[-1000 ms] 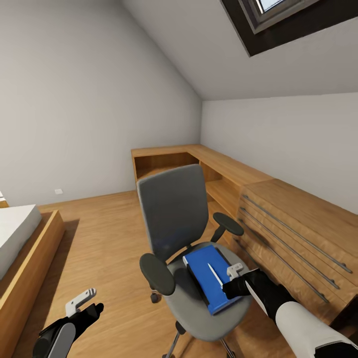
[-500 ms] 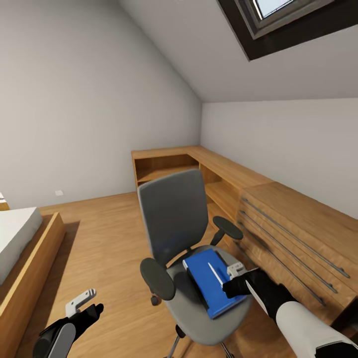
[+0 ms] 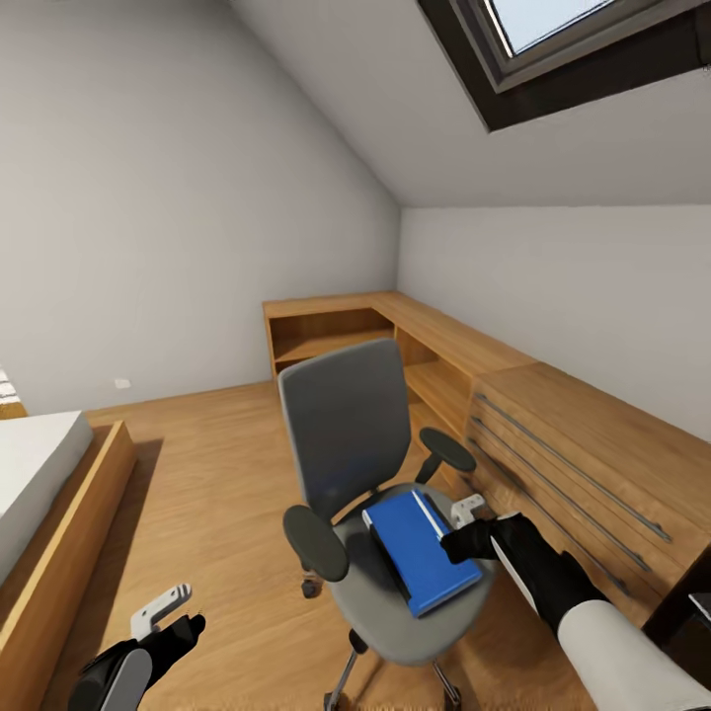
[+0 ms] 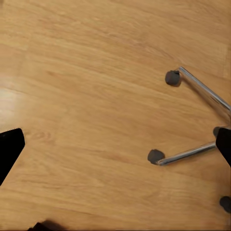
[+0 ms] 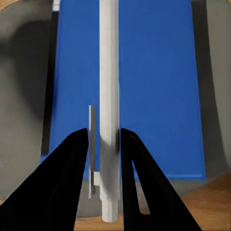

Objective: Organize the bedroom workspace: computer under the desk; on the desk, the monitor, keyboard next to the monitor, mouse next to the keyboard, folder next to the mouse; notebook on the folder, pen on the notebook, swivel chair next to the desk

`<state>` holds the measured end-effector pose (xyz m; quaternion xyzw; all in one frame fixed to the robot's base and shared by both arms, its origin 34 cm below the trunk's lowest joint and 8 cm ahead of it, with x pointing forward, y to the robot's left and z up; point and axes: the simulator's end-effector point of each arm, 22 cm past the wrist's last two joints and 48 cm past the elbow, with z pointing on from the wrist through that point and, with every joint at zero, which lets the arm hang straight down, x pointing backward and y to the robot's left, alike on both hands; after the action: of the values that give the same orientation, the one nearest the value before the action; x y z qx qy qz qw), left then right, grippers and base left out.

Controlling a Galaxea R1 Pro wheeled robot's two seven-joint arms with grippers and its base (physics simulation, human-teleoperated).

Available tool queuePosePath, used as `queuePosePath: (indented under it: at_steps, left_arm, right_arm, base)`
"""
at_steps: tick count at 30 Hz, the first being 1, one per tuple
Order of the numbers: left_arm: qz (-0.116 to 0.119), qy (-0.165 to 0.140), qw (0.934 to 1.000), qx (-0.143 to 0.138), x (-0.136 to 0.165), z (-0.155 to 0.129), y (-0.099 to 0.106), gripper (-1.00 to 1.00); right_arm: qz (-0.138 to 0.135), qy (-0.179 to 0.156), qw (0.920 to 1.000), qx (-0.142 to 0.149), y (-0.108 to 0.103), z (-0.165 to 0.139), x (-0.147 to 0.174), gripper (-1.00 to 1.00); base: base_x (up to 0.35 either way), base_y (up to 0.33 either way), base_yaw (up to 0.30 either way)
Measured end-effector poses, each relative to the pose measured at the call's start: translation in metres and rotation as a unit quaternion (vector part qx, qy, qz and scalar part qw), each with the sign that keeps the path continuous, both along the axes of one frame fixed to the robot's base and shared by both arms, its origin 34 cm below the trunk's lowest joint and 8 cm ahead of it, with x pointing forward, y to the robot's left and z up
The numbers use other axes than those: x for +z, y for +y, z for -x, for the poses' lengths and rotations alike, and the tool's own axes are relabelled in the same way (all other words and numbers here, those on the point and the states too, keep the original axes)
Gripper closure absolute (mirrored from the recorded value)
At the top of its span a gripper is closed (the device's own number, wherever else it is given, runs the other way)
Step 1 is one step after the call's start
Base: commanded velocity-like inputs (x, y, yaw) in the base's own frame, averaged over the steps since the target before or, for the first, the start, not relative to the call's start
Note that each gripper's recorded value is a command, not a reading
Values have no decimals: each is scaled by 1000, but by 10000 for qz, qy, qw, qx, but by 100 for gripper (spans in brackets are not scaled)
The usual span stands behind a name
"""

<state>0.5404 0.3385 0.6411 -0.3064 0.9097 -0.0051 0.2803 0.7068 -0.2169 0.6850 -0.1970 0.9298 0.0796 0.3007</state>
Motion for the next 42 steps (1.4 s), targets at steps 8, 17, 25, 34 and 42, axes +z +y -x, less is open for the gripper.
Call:
queuePosePath:
  at_steps: [8, 17, 25, 34, 42]
  left_arm:
    - [-6, -17, 10000, 15, 14, -1, 1, -100]
    - [-4, -13, 10000, 15, 30, -2, 0, -100]
    - [-10, 106, 9999, 8, 34, 4, 0, -100]
    - [-37, 569, 9981, 214, 4, 37, 6, -100]
    - [-420, 891, 9921, 773, -45, 93, 27, -100]
  right_arm:
    - [1, 91, 9999, -54, 0, 4, 16, 100]
    - [-163, 64, 9992, -349, -10, -4, 43, 100]
    - [-528, -6, 9946, -891, -28, -17, 86, 100]
    - [-732, -308, 9872, -1384, -56, -17, 148, 100]
    - [-765, -672, 9838, -1473, -62, 7, 187, 100]
  base:
    - [-260, 0, 0]
    - [-21, 0, 0]
    - [-1, 0, 0]
    - [0, 0, 0]
    - [0, 0, 0]
